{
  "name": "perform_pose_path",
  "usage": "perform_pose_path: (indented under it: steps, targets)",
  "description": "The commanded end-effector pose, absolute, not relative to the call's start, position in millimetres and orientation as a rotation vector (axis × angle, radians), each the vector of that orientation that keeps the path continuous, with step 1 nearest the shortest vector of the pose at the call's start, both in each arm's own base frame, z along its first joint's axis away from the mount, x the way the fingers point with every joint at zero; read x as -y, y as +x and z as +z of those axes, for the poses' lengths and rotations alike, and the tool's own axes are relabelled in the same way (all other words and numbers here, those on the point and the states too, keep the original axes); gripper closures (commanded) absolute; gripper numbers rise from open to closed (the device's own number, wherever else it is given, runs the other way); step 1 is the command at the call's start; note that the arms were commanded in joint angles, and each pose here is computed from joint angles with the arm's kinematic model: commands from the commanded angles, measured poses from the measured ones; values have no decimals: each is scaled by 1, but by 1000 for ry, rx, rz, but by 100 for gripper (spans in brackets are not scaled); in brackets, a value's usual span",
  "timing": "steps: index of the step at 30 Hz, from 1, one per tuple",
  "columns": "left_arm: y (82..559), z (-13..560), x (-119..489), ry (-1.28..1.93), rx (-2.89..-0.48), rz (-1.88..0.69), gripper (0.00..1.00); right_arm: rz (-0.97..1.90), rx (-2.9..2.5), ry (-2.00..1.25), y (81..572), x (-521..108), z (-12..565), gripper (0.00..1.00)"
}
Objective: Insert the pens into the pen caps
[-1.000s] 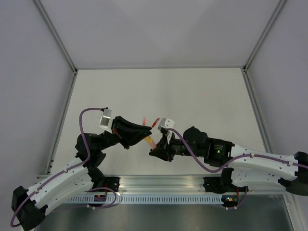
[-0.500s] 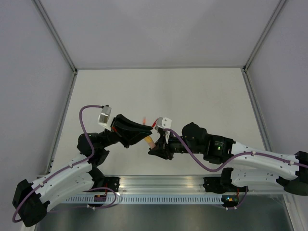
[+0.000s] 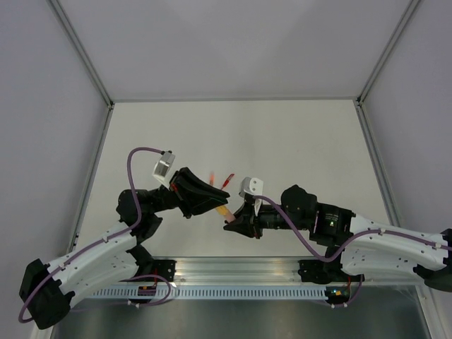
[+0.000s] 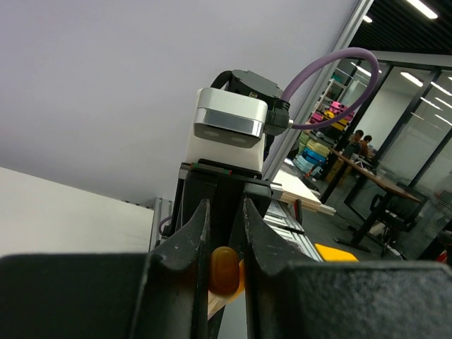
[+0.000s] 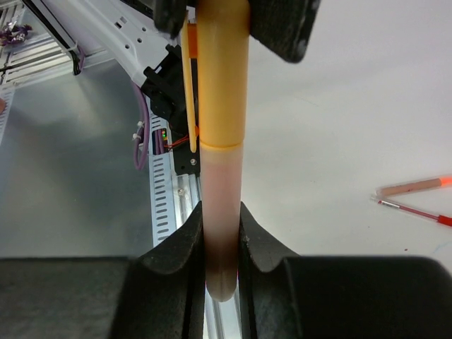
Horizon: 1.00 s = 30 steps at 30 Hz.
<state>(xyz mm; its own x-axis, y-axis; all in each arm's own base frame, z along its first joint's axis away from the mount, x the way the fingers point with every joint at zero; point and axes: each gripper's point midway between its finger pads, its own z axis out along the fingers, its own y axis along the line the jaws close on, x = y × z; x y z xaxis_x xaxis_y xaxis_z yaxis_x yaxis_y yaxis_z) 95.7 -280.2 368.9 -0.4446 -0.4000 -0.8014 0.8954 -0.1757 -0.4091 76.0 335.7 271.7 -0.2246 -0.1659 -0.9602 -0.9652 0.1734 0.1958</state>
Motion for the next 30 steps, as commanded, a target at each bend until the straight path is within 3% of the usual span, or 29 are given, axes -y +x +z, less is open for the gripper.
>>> perform_pose_path:
  steps: [1, 11, 30]
  targets:
    - [90, 292, 293, 734, -1462, -1817, 98, 1249, -1081, -826, 84, -324, 425, 100]
    - [95, 272, 306, 755, -1506, -1878, 98, 1205, -1035, -869, 88, -339, 454, 100]
    - [105, 247, 310, 737, -1581, -1812, 98, 1125, -854, -765, 93, -303, 509, 100]
